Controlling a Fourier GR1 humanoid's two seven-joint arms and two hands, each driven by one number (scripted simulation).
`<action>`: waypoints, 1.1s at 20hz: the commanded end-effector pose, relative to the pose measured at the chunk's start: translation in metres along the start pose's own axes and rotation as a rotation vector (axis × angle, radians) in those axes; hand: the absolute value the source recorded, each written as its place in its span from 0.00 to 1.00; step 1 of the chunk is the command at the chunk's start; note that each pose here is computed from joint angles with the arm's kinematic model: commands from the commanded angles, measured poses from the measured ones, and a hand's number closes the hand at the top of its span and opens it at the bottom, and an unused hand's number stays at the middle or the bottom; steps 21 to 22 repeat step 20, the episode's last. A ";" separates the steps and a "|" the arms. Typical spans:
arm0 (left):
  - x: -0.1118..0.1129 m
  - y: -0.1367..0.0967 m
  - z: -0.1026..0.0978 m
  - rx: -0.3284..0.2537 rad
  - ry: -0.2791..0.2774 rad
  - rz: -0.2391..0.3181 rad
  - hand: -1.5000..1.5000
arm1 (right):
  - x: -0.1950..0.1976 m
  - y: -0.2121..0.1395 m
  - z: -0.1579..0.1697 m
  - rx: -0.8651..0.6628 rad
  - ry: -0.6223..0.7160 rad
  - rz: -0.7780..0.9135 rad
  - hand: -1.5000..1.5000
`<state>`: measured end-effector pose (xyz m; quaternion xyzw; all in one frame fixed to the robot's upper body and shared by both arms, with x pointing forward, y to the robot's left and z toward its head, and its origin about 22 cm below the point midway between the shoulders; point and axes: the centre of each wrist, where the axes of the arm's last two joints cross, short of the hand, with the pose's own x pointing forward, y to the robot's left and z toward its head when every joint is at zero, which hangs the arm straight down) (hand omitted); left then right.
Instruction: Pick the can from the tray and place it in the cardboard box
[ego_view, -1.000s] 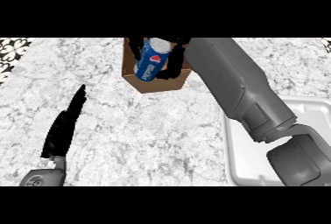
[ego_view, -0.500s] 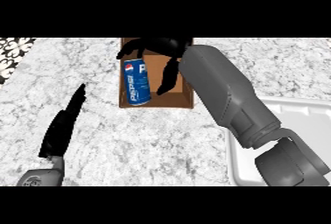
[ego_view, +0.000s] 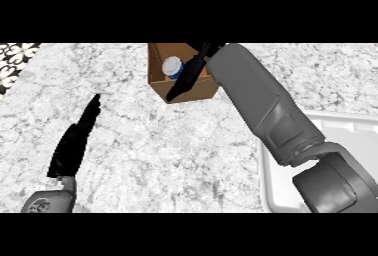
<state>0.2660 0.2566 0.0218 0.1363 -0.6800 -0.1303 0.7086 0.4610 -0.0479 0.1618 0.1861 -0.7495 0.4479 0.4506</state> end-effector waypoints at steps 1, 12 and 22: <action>-0.008 0.008 0.009 0.015 0.014 0.002 0.50 | 0.008 -0.021 0.005 -0.085 -0.006 -0.201 0.00; 0.005 -0.002 0.004 -0.018 -0.051 -0.001 0.50 | -0.001 -0.099 0.084 -0.410 0.056 -0.240 0.00; 0.011 -0.005 -0.002 -0.031 -0.069 -0.008 0.50 | 0.023 -0.155 0.134 -0.396 0.028 -0.207 0.00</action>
